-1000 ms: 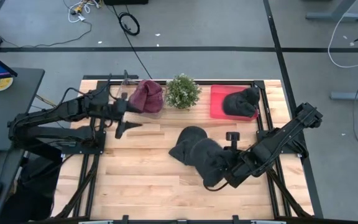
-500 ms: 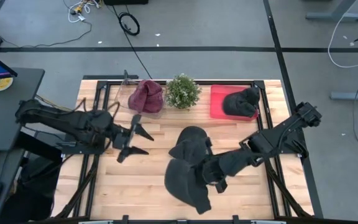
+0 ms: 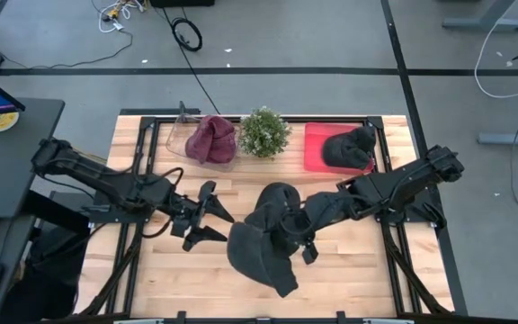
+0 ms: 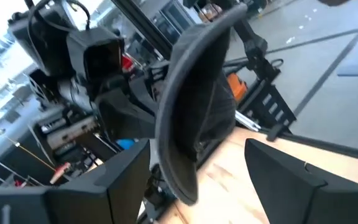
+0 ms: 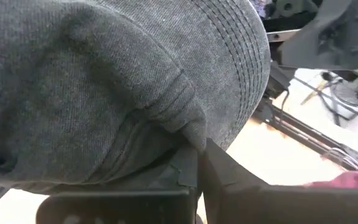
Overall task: Pick & Place hat
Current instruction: Put the right black cap into the pink bin
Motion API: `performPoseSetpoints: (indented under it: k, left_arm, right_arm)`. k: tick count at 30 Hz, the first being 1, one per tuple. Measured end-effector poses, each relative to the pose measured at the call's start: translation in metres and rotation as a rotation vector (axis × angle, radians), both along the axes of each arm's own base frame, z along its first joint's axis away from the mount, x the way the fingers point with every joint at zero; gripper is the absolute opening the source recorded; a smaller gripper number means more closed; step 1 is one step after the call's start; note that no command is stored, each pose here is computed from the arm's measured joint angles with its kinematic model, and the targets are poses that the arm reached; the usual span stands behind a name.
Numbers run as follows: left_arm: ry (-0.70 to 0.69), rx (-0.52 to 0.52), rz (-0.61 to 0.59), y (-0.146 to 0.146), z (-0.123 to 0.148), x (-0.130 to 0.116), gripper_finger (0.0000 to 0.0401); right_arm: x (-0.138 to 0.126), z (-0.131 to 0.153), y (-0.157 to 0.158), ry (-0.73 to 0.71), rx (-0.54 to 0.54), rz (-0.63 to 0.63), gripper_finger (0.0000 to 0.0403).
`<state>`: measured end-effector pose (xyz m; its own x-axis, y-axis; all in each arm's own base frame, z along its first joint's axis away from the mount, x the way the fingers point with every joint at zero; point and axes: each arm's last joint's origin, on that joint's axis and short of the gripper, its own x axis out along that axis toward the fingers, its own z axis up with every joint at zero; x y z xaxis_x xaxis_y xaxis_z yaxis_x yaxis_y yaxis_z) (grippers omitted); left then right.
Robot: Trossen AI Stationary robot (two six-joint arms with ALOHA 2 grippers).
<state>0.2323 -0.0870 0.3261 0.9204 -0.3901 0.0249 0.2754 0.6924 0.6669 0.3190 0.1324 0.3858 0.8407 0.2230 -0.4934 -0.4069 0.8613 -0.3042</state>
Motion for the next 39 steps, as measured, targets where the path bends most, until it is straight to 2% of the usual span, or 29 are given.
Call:
performPoseSetpoints:
  k: [10,15,18,21,28,33,39]
  left_arm:
    - [-0.065,-0.017,-0.084,-0.003,0.003,0.004,0.0264]
    - [-0.134,0.000,-0.029,-0.002,0.009,0.004,0.0264]
    - [-0.140,0.022,0.000,0.001,0.009,0.005,0.0264]
    - [-0.131,-0.003,0.034,0.004,0.009,0.006,0.0264]
    - [-0.167,-0.003,-0.004,0.007,0.009,0.010,0.0256]
    - [-0.170,0.006,-0.033,0.007,0.007,0.014,0.0200]
    - [-0.194,0.021,-0.057,0.006,0.006,0.017,0.0062]
  right_arm:
    - [0.006,0.003,-0.010,-0.028,0.041,0.036,0.0000]
    - [0.009,0.005,-0.015,-0.036,0.063,0.051,0.0000]
    - [0.010,0.005,-0.016,-0.043,0.065,0.047,0.0000]
    - [0.010,0.006,-0.016,-0.054,0.061,0.052,0.0000]
    - [0.010,0.007,-0.018,-0.058,0.056,0.051,0.0000]
    - [0.012,0.008,-0.021,-0.071,0.067,0.037,0.0000]
    - [0.014,0.007,-0.028,-0.058,0.094,0.002,0.0002]
